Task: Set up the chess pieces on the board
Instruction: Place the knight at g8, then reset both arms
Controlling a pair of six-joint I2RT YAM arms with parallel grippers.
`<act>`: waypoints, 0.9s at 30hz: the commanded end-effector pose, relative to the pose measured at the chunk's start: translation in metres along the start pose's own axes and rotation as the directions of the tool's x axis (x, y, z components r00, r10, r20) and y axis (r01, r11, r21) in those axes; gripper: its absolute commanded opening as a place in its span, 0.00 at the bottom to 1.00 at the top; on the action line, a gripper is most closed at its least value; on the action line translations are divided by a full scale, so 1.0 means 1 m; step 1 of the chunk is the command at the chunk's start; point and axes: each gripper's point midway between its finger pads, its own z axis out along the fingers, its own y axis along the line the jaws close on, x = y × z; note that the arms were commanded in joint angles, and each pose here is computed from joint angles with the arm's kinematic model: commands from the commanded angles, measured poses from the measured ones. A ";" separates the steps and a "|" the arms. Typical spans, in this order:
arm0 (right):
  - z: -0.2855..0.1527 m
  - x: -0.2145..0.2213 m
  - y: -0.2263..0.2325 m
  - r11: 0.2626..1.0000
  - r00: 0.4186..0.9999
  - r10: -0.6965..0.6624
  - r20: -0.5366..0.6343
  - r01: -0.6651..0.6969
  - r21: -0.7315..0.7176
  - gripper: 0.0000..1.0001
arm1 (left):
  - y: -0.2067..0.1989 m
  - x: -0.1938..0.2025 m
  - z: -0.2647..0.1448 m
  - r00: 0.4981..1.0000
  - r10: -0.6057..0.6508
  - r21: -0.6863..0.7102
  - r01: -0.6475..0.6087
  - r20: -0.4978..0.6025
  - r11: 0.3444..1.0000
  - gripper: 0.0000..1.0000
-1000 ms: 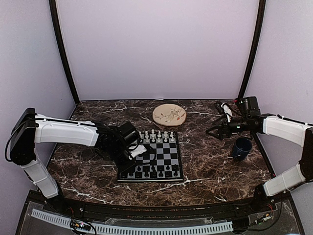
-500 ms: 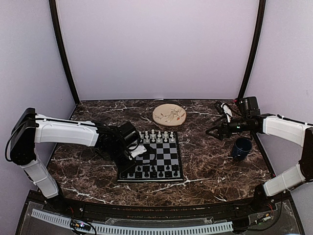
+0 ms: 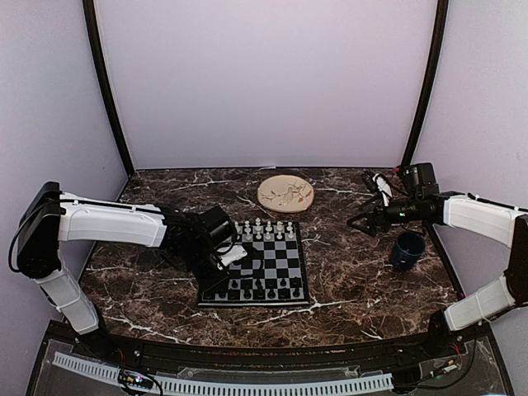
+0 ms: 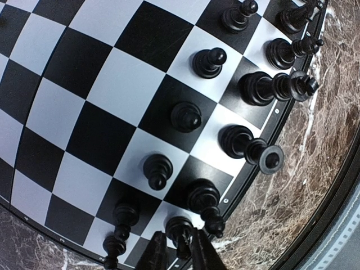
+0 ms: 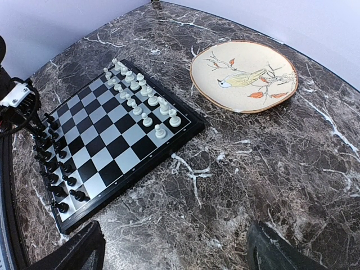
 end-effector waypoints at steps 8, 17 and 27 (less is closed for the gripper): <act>-0.008 -0.020 -0.006 0.999 1.000 -0.018 0.022 0.017 0.035 0.89 | 0.006 0.000 -0.032 1.000 0.008 -0.069 -0.006 0.025 0.998 0.25; -0.058 -0.109 -0.045 0.945 0.989 -0.005 0.146 -0.043 0.323 1.00 | 0.059 -0.068 -0.129 0.923 0.055 -0.324 0.078 0.382 0.943 0.48; -0.132 -0.177 -0.065 0.809 0.915 0.026 0.402 -0.256 0.530 1.00 | 0.158 -0.095 -0.248 0.615 0.007 -0.433 0.547 0.789 0.717 0.86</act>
